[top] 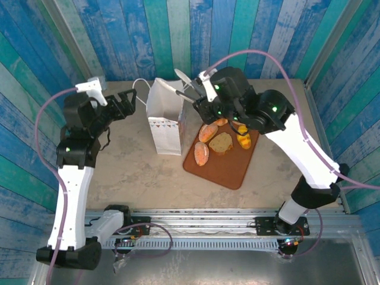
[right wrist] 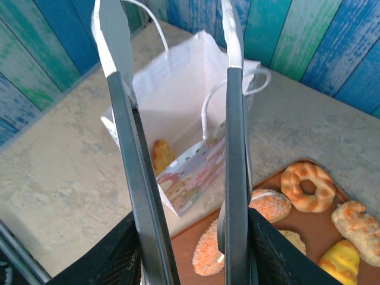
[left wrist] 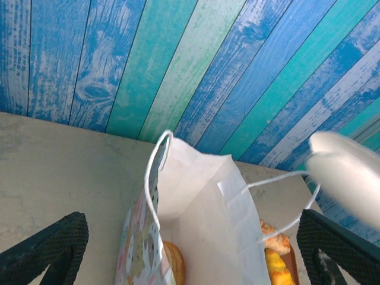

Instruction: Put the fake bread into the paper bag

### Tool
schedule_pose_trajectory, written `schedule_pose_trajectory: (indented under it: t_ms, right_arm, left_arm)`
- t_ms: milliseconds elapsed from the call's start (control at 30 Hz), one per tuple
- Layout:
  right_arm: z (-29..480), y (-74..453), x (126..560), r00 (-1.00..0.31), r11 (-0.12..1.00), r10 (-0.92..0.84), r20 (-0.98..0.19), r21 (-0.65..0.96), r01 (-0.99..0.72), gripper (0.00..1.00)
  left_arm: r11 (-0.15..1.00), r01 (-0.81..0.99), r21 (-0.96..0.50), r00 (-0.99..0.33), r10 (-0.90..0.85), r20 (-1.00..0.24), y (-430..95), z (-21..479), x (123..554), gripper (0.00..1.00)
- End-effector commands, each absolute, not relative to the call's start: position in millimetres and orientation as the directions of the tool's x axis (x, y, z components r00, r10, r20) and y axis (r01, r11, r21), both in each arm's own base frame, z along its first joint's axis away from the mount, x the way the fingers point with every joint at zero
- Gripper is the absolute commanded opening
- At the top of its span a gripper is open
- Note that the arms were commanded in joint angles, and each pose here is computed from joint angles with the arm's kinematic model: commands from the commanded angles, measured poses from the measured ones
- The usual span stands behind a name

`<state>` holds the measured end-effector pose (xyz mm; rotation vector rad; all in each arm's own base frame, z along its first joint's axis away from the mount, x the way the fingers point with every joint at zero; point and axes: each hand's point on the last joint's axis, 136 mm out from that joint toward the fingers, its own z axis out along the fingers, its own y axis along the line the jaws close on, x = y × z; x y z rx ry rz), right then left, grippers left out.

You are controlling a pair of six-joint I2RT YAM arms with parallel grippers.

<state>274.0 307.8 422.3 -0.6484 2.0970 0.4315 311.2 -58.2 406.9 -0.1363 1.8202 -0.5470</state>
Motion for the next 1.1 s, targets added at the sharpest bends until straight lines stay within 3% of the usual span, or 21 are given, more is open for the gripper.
schedule_pose_trajectory:
  t_ms: [0, 367, 800, 1067]
  right_arm:
    - [458, 298, 260, -0.432, 0.777, -0.193, -0.881, 0.132, -0.615, 0.44]
    - [454, 232, 222, -0.454, 0.815, -0.091, -0.886, 0.196, -0.545, 0.44]
    - [361, 154, 199, -0.620, 0.940, -0.157, -0.769, 0.075, -0.332, 0.44]
    - [288, 168, 189, -0.744, 0.929, -0.271, -0.611, 0.037, -0.369, 0.45]
  left_arm:
    - [0.877, 0.148, -0.457, -0.368, -0.381, -0.848, -57, 383, 307, 0.94]
    - [0.875, 0.108, -0.473, -0.422, -0.390, -0.818, -56, 357, 295, 0.94]
    - [0.880, 0.086, -0.468, -0.442, -0.387, -0.809, -54, 350, 295, 0.94]
    - [0.870, 0.084, -0.486, -0.470, -0.396, -0.789, -57, 335, 299, 0.94]
